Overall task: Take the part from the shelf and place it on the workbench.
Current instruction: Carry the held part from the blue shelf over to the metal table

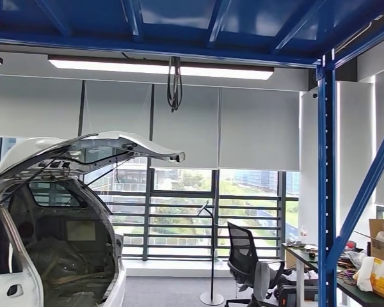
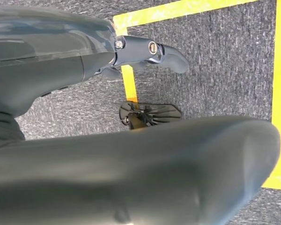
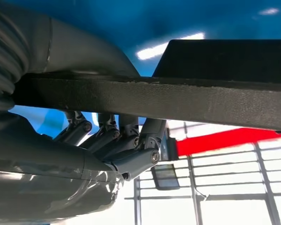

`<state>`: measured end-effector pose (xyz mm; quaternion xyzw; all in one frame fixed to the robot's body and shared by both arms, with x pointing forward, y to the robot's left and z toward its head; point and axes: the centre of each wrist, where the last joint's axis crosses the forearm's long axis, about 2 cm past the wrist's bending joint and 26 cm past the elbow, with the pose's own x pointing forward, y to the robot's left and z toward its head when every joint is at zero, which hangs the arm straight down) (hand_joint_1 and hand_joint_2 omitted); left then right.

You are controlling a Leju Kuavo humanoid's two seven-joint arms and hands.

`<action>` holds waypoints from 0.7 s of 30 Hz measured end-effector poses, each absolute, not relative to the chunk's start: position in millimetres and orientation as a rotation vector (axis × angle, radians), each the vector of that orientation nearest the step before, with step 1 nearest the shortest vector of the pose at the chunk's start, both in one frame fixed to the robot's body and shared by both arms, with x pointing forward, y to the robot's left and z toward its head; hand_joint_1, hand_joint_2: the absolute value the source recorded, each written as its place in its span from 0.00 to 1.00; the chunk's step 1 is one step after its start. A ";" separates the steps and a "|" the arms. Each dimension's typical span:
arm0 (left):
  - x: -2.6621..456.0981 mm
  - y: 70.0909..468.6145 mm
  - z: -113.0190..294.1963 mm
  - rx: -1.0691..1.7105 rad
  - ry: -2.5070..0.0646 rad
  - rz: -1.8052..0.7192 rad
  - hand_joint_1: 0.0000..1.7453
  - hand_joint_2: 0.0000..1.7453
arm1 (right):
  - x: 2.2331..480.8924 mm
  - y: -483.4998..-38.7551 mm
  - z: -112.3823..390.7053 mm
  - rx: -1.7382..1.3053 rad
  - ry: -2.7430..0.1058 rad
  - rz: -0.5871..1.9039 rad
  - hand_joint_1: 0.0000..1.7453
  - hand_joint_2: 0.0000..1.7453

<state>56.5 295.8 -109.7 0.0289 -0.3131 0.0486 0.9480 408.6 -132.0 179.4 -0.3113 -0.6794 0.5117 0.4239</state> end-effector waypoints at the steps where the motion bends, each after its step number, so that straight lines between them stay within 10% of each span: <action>1: 56.1 295.9 -109.8 0.061 -0.637 0.101 0.00 1.00 | 406.6 -132.0 182.5 -0.762 -1.725 1.253 1.00 1.00; 13: 56.2 301.1 -109.7 0.092 -0.657 0.129 0.00 1.00 | 372.2 -135.3 225.8 -0.658 -2.034 1.016 1.00 1.00; 21: 57.5 304.1 -109.5 0.116 -0.749 0.222 0.00 1.00 | 331.1 -139.6 235.8 0.191 -2.255 0.545 1.00 1.00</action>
